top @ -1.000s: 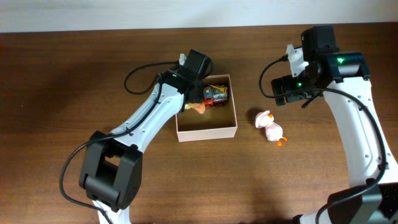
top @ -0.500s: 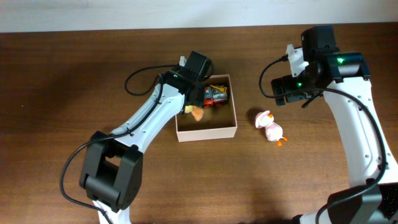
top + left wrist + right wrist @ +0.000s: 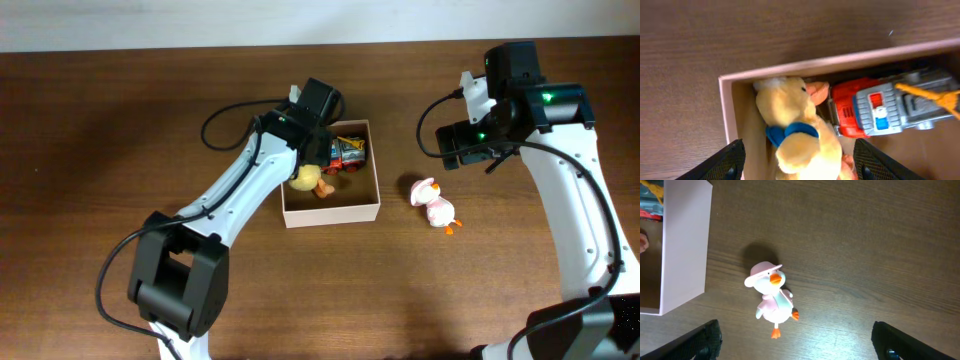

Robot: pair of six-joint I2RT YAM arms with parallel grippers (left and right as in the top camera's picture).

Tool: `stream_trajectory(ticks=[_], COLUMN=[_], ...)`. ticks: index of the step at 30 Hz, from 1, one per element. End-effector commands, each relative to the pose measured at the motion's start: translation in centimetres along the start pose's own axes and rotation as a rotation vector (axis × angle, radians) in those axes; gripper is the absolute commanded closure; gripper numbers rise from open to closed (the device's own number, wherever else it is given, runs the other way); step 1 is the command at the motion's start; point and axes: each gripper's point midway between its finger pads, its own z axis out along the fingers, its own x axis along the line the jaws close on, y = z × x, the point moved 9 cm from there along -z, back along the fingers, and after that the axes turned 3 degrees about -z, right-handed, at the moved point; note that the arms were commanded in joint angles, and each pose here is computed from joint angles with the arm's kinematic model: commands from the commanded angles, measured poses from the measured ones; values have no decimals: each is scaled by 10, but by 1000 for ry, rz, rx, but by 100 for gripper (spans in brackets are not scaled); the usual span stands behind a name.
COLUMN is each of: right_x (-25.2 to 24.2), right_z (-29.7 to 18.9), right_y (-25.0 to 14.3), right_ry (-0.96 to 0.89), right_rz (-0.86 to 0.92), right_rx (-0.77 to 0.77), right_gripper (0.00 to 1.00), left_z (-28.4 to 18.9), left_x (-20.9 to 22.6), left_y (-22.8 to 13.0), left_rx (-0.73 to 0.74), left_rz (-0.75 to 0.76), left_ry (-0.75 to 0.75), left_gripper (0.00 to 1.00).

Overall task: Pack container
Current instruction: 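Open the left gripper and push the plush duck down into the box, then raise the left gripper and move it left over the black wheel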

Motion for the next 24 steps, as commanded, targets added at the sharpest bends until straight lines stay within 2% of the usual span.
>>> stream_trajectory(ticks=[1,5,15,20,24], right_x=[-3,-3,-3,-3,-3], right_z=[-4,-4,-4,-4,-4], right_y=[1,1,1,1,1], right_ry=[-16,-16,-16,-16,-16], right_rz=[14,14,14,14,14], right_rx=[-10,-10,-10,-10,-10], right_gripper=[1,1,1,1,1], left_z=[-13,-45,-113,-118,-104], left_x=[-3,16,71,85,86], left_y=[14,27,12,-4,-17], left_rx=[-39,-92,-5,83,135], left_rz=[-11,-16,-111,-121,-102], left_ry=[4,152,218,266,289], left_gripper=[29,28,19,18,17])
